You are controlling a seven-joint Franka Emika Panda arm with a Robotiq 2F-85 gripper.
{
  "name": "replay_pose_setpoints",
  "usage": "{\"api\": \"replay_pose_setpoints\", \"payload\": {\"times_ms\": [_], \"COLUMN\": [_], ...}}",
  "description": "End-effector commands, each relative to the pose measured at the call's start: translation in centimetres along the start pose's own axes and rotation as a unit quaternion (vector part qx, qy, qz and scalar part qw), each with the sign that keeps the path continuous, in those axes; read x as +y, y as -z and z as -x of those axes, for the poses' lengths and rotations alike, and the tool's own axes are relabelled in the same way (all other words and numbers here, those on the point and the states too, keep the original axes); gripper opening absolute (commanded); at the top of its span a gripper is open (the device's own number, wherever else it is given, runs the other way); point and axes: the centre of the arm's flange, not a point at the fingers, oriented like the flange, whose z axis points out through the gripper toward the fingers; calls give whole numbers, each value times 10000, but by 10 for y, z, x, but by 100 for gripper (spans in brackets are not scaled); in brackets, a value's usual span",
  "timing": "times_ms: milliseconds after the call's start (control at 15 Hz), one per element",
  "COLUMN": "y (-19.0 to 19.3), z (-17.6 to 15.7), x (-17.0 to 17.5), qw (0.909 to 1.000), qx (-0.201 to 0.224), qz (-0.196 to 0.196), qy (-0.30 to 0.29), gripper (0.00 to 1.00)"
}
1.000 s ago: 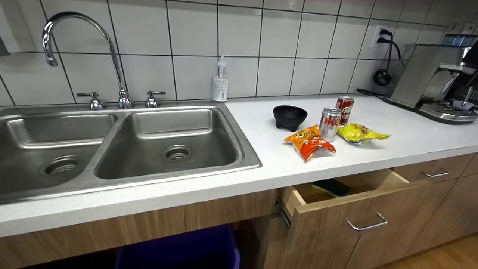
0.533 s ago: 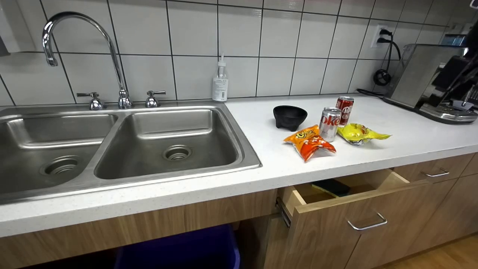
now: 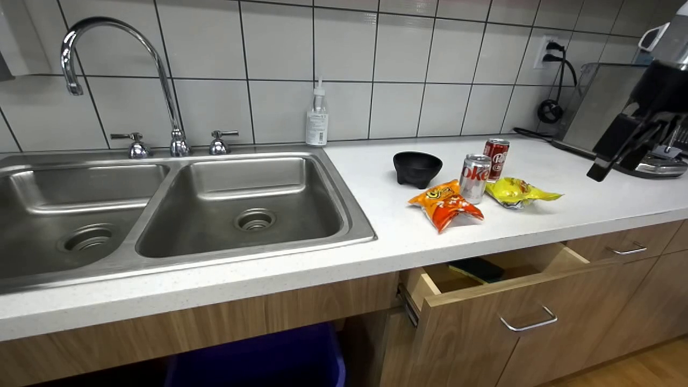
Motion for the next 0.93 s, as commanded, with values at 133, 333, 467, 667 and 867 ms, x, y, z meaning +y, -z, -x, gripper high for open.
{"api": "replay_pose_setpoints", "payload": {"times_ms": [133, 333, 467, 667, 867], "y": [-43, -67, -81, -99, -99], "z": [0, 1, 1, -1, 5], "x": [-4, -7, -11, -19, -22], "qw": [9997, 9995, 9993, 9993, 9992], "qx": [-89, -182, -214, -227, -292], "qz": [-61, -12, 10, 66, 11], "qy": [215, 255, 294, 284, 273], "gripper": [100, 100, 100, 100, 100]}}
